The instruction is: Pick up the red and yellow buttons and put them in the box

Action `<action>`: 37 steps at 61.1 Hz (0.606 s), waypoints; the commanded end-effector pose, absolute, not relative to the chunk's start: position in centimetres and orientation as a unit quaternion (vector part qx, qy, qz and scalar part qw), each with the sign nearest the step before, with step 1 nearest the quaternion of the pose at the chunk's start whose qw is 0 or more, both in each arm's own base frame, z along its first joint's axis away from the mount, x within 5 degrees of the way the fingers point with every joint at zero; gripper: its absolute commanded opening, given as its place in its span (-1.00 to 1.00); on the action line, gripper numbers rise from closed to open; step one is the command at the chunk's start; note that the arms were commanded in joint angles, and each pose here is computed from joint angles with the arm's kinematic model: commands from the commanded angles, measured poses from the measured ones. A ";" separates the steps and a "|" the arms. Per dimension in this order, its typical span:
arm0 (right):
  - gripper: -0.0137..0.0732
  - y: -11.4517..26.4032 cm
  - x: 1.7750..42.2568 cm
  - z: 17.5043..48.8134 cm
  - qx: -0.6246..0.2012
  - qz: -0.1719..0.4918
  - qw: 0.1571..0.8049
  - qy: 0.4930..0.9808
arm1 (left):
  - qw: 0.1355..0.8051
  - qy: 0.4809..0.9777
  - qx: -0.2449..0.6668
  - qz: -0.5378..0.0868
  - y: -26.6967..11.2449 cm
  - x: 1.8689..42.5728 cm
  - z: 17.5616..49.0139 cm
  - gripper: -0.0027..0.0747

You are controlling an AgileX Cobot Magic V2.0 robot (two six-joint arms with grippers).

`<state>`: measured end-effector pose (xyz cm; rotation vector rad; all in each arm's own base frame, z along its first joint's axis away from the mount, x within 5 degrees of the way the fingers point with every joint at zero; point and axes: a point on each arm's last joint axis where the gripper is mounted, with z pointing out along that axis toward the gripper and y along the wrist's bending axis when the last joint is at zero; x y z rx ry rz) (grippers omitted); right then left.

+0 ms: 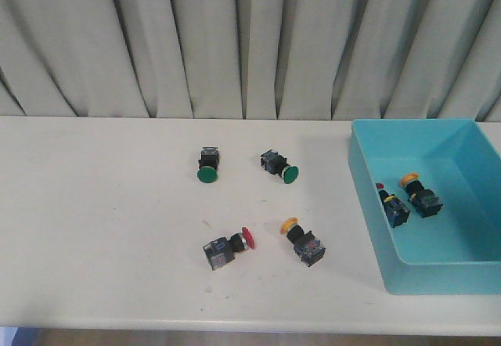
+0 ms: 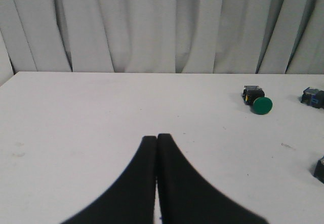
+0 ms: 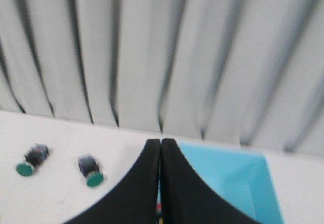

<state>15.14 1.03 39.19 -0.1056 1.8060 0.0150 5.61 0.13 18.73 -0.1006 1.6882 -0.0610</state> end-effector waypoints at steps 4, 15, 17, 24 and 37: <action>-0.70 0.5 12.8 37.2 -0.025 -0.002 0.671 0.741 | 0.675 0.736 -0.045 -0.031 0.1 5.7 17.8 -0.95; -0.70 0.7 10.0 31.3 -0.035 0.011 0.716 0.697 | 0.675 0.736 -0.045 -0.031 0.1 5.7 17.8 -0.95; -0.70 0.6 9.5 30.0 -0.030 0.017 0.714 0.699 | 0.675 0.736 -0.045 -0.031 0.1 5.7 17.8 -0.95; -0.70 0.6 8.3 26.5 -0.013 0.035 0.703 0.711 | 0.675 0.736 -0.045 -0.031 0.1 5.7 17.8 -0.95; -0.70 0.5 6.8 20.8 -0.002 0.045 0.688 0.725 | 0.675 0.736 -0.045 -0.031 0.1 5.7 17.8 -0.95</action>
